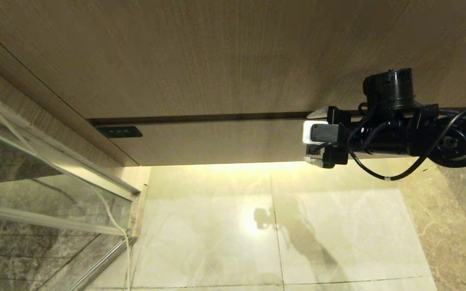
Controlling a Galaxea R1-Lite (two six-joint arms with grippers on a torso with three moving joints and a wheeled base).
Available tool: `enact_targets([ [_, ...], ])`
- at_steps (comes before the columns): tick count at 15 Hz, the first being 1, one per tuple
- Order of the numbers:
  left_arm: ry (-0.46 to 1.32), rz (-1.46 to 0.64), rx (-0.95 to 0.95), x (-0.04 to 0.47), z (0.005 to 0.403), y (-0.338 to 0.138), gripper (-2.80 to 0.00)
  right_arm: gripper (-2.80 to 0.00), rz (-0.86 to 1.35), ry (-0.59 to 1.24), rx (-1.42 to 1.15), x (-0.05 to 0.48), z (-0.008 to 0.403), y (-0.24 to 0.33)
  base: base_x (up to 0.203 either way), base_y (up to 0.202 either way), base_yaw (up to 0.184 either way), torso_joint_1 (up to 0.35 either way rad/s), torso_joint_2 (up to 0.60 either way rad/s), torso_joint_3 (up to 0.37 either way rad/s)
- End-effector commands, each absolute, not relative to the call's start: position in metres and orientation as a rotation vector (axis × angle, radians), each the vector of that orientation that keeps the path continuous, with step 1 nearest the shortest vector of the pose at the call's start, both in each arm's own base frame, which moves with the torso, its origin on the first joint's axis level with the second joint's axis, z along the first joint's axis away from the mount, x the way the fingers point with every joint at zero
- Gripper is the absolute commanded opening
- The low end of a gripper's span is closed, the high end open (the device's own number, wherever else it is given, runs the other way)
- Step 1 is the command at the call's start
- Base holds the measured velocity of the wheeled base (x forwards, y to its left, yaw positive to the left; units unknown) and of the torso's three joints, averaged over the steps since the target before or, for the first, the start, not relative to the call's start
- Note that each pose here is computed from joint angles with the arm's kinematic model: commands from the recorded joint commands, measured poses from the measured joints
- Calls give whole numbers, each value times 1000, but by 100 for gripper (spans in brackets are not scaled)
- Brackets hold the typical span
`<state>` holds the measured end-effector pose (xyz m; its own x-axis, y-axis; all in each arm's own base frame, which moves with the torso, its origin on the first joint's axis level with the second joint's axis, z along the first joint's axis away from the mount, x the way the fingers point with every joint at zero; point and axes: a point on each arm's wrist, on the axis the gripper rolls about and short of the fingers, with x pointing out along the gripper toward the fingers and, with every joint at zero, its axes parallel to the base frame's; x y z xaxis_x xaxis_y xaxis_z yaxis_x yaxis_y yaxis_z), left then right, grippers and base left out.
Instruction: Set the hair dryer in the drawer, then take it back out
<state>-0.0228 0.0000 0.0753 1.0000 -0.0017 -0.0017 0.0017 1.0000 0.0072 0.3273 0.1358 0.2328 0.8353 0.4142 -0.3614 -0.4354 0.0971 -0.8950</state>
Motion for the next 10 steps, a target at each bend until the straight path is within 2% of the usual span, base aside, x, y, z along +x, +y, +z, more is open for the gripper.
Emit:
enact_targets([
  [1, 2, -2, 8, -23, 75, 0, 0, 0, 638, 24, -1340, 330, 228, 138, 0, 0, 0, 0, 0, 0],
  [10, 2, -2, 7, -23, 75, 0, 0, 0, 598, -7, -1343, 343, 219, 147, 0, 0, 0, 0, 0, 0],
])
